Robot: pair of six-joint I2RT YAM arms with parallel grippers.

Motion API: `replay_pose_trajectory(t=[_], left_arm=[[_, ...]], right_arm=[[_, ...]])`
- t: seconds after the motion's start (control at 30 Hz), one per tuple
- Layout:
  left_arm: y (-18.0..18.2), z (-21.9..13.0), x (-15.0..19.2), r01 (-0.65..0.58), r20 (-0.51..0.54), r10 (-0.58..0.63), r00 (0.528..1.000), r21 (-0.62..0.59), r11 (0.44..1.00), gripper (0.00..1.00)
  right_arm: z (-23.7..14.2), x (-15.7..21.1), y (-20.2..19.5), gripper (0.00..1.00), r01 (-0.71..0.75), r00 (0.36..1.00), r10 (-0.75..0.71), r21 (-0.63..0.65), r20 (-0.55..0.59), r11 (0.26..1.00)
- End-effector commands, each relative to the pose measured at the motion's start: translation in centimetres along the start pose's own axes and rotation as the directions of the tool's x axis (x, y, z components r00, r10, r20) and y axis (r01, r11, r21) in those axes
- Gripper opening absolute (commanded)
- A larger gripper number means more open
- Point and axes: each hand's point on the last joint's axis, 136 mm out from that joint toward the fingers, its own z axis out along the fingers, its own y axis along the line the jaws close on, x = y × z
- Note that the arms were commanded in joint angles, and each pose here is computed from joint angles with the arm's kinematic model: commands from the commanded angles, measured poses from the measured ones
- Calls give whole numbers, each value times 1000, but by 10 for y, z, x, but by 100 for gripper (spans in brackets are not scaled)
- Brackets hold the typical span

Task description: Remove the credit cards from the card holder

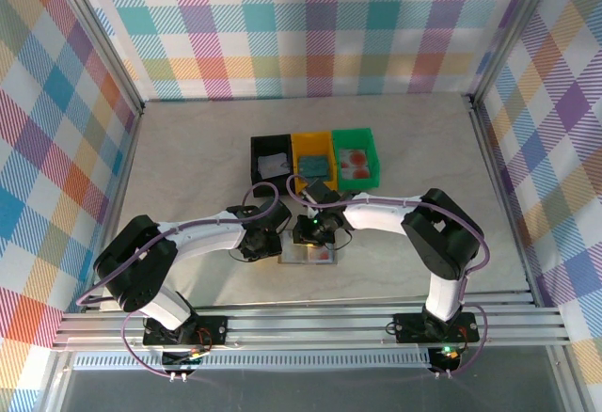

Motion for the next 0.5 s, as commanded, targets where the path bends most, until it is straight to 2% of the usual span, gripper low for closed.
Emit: replay_pose_trajectory(t=[0.0, 0.2, 0.47], left_arm=[[-7, 57, 47, -6, -173, 18, 985, 73, 997, 39], [-5, 56, 47, -8, -169, 19, 985, 70, 998, 39], [-6, 57, 47, -6, -170, 18, 985, 72, 997, 39]], right_arm=[[7, 10, -20, 23, -30, 999, 31, 78, -21, 997], [-5, 9, -31, 23, -18, 1000, 17, 144, 9, 989], [-12, 7, -28, 23, 2, 1000, -4, 152, 11, 988]])
